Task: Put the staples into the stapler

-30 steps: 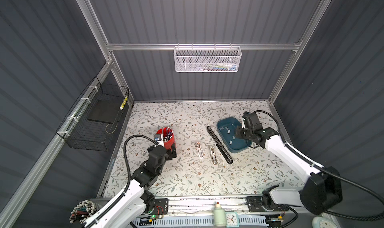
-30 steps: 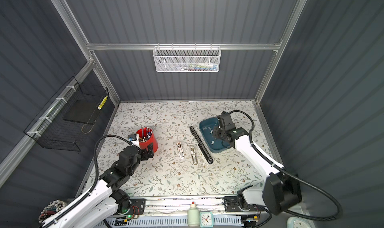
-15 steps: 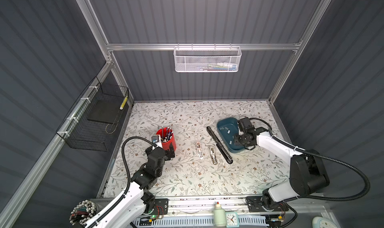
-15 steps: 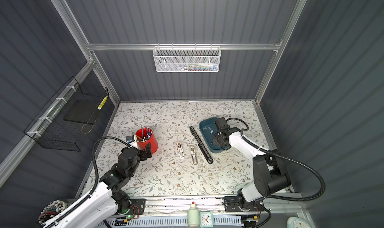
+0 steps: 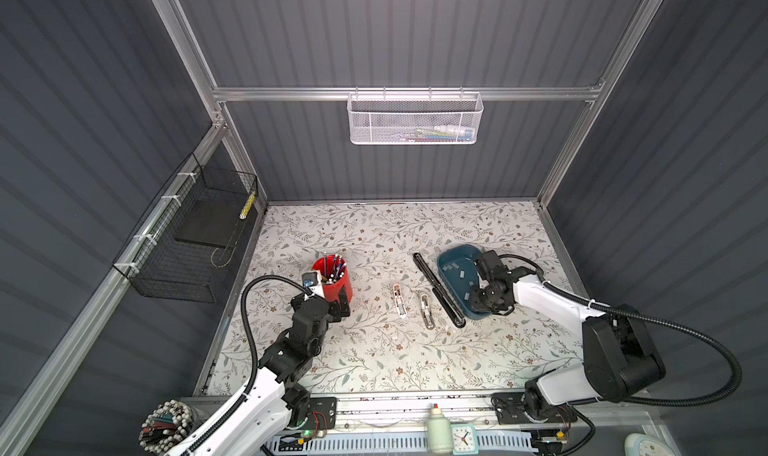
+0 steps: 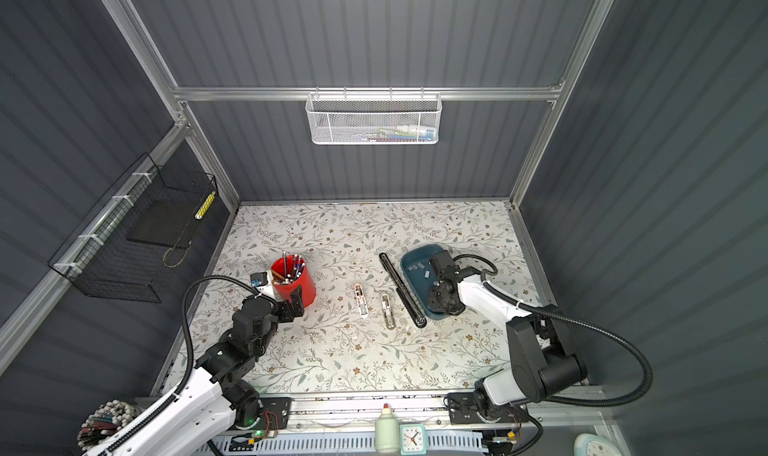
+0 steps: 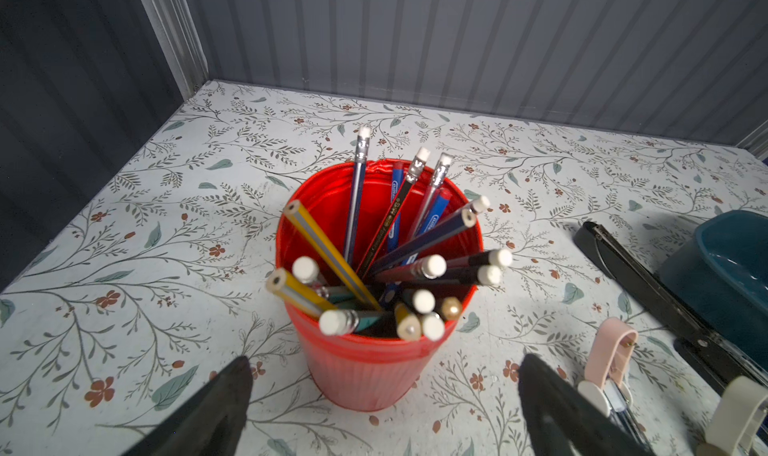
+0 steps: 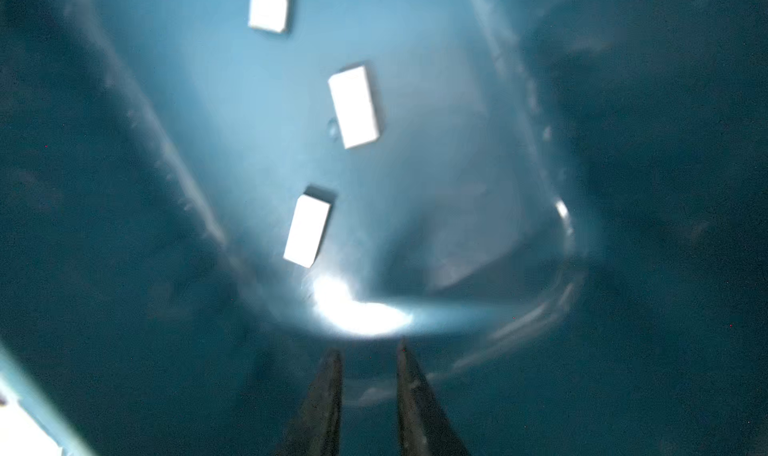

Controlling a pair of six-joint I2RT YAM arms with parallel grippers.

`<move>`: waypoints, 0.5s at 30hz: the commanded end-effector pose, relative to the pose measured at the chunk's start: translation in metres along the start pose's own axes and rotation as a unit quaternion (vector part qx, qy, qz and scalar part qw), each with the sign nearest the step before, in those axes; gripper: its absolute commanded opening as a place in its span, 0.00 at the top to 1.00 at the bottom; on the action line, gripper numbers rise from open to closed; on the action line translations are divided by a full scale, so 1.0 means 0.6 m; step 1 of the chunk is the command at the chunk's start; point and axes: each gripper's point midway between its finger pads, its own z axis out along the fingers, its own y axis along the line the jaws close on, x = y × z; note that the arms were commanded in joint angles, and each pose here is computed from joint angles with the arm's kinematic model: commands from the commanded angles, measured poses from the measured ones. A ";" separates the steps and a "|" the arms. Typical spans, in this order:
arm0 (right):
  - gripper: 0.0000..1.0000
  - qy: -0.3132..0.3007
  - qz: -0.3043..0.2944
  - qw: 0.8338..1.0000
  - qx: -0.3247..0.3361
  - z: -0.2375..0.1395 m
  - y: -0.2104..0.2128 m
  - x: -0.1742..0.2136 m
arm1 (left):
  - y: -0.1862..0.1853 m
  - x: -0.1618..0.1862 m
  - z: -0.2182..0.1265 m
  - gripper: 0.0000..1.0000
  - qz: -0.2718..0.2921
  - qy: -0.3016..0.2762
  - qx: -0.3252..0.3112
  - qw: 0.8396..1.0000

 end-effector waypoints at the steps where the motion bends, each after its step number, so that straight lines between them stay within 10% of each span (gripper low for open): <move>1: 0.72 0.030 0.010 0.999 0.001 -0.013 0.004 0.041 | -0.001 0.012 -0.005 0.00 -0.006 0.004 0.010 1.000; 15: 0.71 0.049 -0.008 0.998 -0.035 -0.025 0.063 0.088 | 0.005 0.009 -0.014 0.00 -0.014 -0.007 0.011 1.000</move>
